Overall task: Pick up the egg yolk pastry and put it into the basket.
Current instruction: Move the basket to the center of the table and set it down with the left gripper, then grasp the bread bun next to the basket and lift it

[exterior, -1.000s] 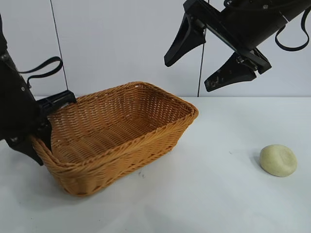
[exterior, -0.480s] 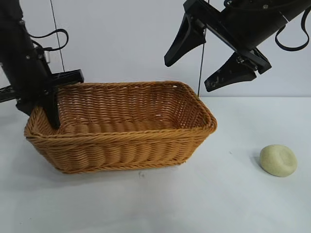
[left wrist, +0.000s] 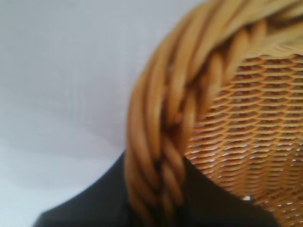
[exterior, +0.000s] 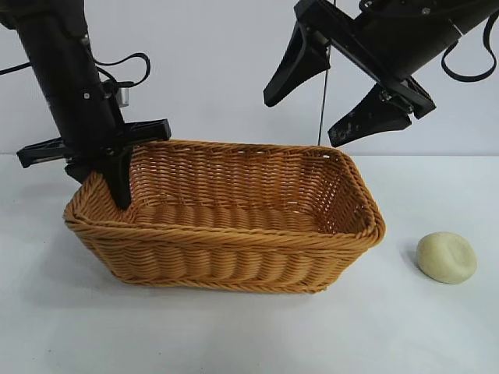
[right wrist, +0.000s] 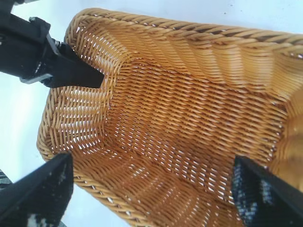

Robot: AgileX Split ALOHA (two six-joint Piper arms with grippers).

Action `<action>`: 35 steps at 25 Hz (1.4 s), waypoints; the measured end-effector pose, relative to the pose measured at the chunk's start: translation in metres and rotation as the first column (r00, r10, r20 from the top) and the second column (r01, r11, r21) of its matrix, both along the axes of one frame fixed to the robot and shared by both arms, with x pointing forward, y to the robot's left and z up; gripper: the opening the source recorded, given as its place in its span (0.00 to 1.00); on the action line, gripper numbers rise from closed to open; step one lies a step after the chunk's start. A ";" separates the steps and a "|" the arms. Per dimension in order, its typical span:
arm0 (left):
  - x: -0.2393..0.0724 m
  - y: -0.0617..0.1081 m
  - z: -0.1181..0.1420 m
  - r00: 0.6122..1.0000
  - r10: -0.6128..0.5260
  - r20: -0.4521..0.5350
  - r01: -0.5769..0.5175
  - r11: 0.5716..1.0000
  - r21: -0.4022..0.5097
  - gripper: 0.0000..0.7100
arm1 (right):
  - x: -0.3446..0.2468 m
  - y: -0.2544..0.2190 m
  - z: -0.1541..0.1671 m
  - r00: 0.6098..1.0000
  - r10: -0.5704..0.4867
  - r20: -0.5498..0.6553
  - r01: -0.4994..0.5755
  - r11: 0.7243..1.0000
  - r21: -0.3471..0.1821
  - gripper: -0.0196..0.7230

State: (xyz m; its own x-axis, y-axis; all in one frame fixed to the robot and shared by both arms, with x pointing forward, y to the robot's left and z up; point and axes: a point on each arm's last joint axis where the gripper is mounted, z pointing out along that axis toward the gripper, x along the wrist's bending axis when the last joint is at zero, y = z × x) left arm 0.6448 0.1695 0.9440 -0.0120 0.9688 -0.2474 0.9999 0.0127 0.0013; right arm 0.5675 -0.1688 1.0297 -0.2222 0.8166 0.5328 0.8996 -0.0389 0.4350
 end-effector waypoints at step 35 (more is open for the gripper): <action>0.016 0.015 0.044 0.994 -0.046 0.102 0.037 0.995 0.088 0.98 | 0.000 0.000 -0.001 1.000 0.001 0.000 -0.001 1.000 -0.004 0.86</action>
